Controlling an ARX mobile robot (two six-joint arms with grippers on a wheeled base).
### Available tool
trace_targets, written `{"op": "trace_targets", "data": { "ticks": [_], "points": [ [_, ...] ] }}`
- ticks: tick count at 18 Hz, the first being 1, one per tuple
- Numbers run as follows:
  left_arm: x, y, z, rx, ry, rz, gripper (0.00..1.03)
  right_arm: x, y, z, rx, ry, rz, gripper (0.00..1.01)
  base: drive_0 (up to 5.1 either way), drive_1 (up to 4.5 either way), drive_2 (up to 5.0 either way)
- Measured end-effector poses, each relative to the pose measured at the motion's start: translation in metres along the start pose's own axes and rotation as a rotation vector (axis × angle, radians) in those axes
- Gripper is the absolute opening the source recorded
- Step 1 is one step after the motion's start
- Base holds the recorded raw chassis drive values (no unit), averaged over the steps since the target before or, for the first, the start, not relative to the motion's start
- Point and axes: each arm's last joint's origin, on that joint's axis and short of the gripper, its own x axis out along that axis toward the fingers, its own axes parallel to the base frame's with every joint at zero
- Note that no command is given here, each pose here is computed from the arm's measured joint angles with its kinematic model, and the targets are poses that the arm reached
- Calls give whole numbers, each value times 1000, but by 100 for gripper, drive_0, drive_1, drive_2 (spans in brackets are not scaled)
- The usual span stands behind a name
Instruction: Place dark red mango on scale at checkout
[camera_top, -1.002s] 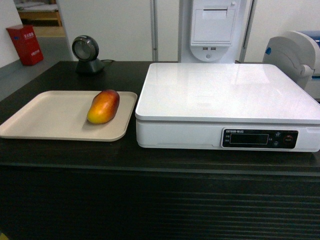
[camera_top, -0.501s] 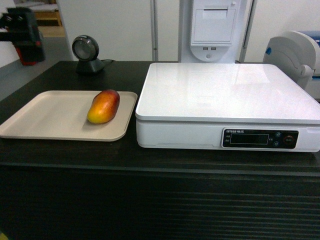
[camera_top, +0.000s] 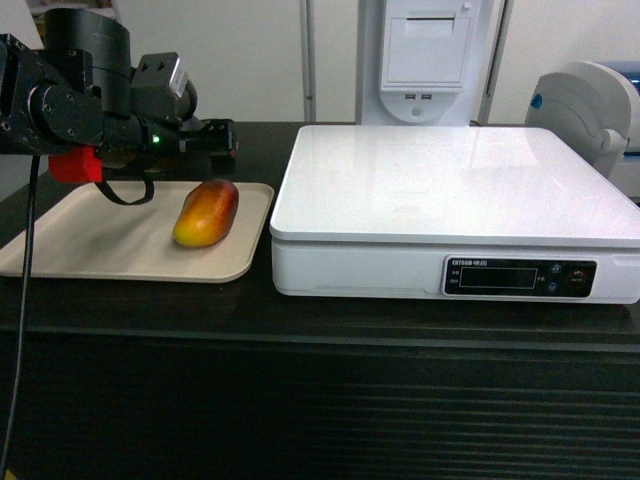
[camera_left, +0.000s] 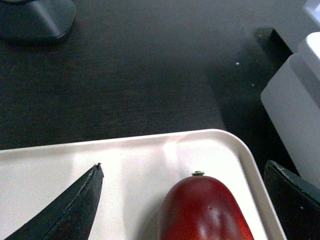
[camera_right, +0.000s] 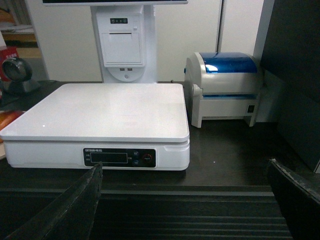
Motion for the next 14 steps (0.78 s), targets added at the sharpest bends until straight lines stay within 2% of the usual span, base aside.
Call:
{"op": "trace_targets", "data": {
  "ticks": [2, 6, 9, 11, 14],
  "points": [
    [7, 0, -1, -13, 30, -21, 98, 0, 0, 0, 0, 0, 0, 98, 0, 0, 0],
    [15, 2, -2, -27, 127, -29, 98, 0, 0, 0, 0, 0, 0, 98, 0, 0, 0],
    [16, 2, -11, -41, 236, -41, 98, 0, 0, 0, 0, 0, 0, 98, 0, 0, 0],
    [17, 1, -19, -31, 292, -50, 98, 0, 0, 0, 0, 0, 0, 98, 0, 0, 0],
    [17, -1, -22, 15, 318, -46, 98, 0, 0, 0, 0, 0, 0, 98, 0, 0, 0]
  ]
}}
